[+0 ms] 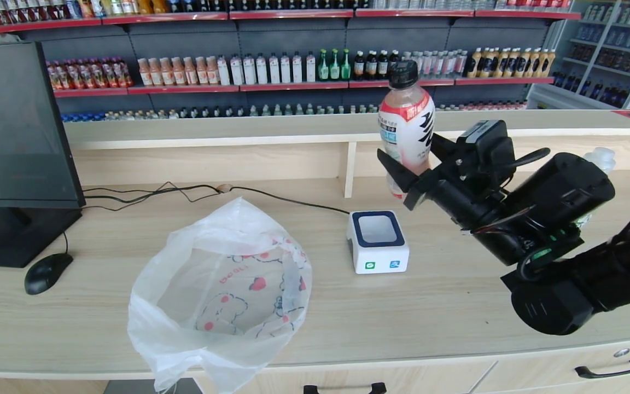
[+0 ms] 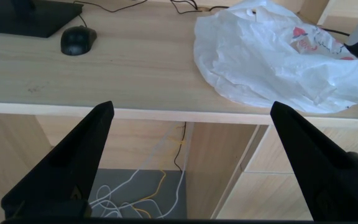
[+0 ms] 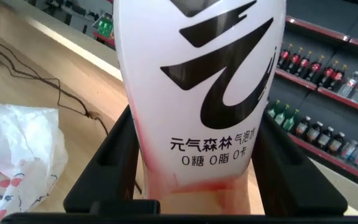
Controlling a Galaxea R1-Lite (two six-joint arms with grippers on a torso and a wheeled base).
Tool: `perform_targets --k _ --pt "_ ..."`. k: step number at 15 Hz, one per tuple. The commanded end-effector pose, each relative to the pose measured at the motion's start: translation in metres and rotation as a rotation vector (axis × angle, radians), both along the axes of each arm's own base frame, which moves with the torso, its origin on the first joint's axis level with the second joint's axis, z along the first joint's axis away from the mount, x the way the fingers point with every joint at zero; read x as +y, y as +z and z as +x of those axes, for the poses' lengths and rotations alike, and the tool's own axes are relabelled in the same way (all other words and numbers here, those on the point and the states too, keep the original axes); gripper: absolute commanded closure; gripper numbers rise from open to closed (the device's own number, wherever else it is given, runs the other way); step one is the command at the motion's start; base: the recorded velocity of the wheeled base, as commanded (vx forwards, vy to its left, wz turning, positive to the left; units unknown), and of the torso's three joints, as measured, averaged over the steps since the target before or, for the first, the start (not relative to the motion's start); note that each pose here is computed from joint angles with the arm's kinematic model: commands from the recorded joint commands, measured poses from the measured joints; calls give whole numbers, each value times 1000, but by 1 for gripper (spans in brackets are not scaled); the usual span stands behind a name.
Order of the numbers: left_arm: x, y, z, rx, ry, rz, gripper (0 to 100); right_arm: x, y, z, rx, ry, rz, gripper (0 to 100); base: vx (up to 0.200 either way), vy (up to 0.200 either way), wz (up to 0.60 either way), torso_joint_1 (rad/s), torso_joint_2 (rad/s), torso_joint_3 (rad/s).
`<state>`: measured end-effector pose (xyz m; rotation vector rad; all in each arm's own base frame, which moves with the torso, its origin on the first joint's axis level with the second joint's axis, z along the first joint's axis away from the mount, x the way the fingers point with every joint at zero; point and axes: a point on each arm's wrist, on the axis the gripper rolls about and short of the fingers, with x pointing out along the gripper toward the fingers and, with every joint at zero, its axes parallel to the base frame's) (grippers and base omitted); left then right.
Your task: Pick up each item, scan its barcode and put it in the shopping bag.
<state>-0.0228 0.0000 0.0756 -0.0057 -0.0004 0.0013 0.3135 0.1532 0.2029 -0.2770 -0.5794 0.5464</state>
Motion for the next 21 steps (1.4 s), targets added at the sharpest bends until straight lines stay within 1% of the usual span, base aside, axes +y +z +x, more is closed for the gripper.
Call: perform_targets --k 1,2,4,5,8,10,11,14,18,21 --pt "0 0 0 -1 0 0 0 -9 12 -11 47 -63 130 100 0 0 0 0 0 0" --pt "0 0 0 -1 0 0 0 -13 17 -13 74 -139 221 100 0 0 0 0 0 0" --pt "0 0 0 -1 0 -2 0 -18 20 -17 130 -240 372 100 0 0 0 0 0 0" --pt "0 0 0 -1 0 -2 0 -22 19 -22 147 -258 403 100 0 0 0 0 0 0" --pt "0 0 0 -1 0 -5 0 -29 8 -36 207 -290 400 100 0 0 0 0 0 0" --pt "0 0 0 -1 0 -11 0 -32 -2 -44 245 -302 379 100 -200 0 0 5 0 5" --pt "0 0 0 -1 0 -10 0 -31 10 -41 205 -292 403 100 -200 0 0 12 12 2" --pt "0 0 0 -1 0 -10 0 -32 2 -49 238 -292 381 100 -200 0 0 -11 9 7" --pt "0 0 0 -1 0 -8 0 -31 2 -47 236 -290 384 100 0 0 0 0 0 0" --pt "0 0 0 -1 0 -8 0 -31 3 -46 233 -286 393 100 0 200 0 9 2 1"
